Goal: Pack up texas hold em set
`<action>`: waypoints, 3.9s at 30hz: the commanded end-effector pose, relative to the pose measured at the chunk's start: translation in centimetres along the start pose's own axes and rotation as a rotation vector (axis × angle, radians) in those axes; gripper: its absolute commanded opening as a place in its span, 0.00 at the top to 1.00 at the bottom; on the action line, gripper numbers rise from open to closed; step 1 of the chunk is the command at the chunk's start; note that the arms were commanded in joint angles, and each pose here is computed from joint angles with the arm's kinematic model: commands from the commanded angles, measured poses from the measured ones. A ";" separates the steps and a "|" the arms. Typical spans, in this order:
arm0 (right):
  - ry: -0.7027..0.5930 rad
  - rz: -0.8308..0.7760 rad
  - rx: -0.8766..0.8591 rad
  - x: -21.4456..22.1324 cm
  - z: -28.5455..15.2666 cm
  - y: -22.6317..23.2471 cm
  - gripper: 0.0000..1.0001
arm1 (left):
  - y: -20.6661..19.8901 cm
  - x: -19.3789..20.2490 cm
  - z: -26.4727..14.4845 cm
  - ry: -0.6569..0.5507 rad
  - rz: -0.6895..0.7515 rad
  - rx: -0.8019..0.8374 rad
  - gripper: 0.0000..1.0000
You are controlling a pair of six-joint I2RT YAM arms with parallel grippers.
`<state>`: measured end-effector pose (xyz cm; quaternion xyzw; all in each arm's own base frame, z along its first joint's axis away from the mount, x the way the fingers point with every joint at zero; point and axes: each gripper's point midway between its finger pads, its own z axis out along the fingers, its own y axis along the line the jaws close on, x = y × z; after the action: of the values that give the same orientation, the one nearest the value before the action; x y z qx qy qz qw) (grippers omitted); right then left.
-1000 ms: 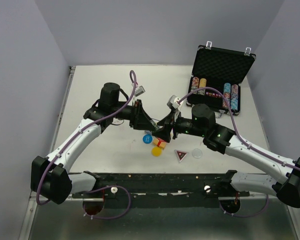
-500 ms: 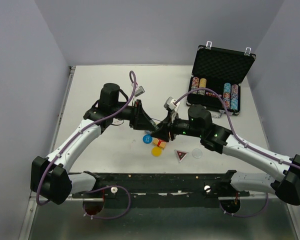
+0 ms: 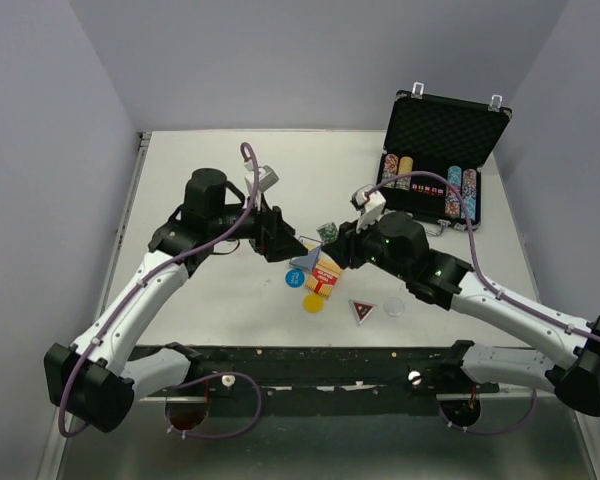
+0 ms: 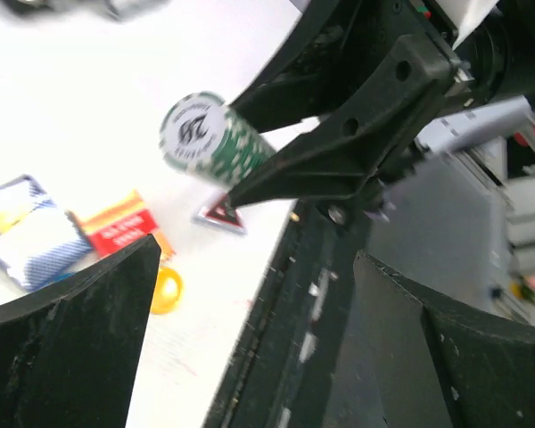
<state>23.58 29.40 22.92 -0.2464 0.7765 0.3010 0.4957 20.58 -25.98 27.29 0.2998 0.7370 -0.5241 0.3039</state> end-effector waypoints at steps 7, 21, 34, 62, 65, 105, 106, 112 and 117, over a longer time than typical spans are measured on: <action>0.014 0.224 0.460 -1.4 -2.0 -14.8 0.99 | 5.2 -3.6 -4.9 -0.251 0.102 -0.486 0.01; 0.296 0.476 0.497 0.1 2.5 -28.9 0.99 | 6.2 -4.2 -7.1 -0.316 0.160 -0.618 0.01; 0.471 0.635 0.529 2.9 5.3 -31.2 0.99 | 7.3 -4.1 -7.7 -0.303 0.157 -0.684 0.01; 0.549 0.665 0.537 6.3 5.6 -31.4 0.99 | 7.7 -4.0 -7.9 -0.294 0.147 -0.707 0.01; 0.553 0.670 0.534 6.4 5.7 -31.4 0.99 | 7.6 -4.0 -7.9 -0.295 0.148 -0.705 0.01; 0.452 0.694 0.623 5.4 7.0 -33.7 0.99 | 8.0 -3.8 -7.8 -0.280 0.140 -0.712 0.01; 0.444 0.690 0.623 4.9 6.7 -33.5 0.99 | 8.1 -3.8 -7.8 -0.280 0.140 -0.714 0.01; 0.403 0.662 0.640 2.8 5.2 -33.0 0.99 | 8.0 -3.8 -7.8 -0.281 0.139 -0.712 0.01; 0.428 0.665 0.642 3.6 4.9 -32.7 0.99 | 8.0 -3.7 -7.7 -0.278 0.134 -0.709 0.01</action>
<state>48.02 10.01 9.20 0.1270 0.9528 0.1321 0.2422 27.80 -17.23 26.76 0.1536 0.8041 -0.2577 0.5132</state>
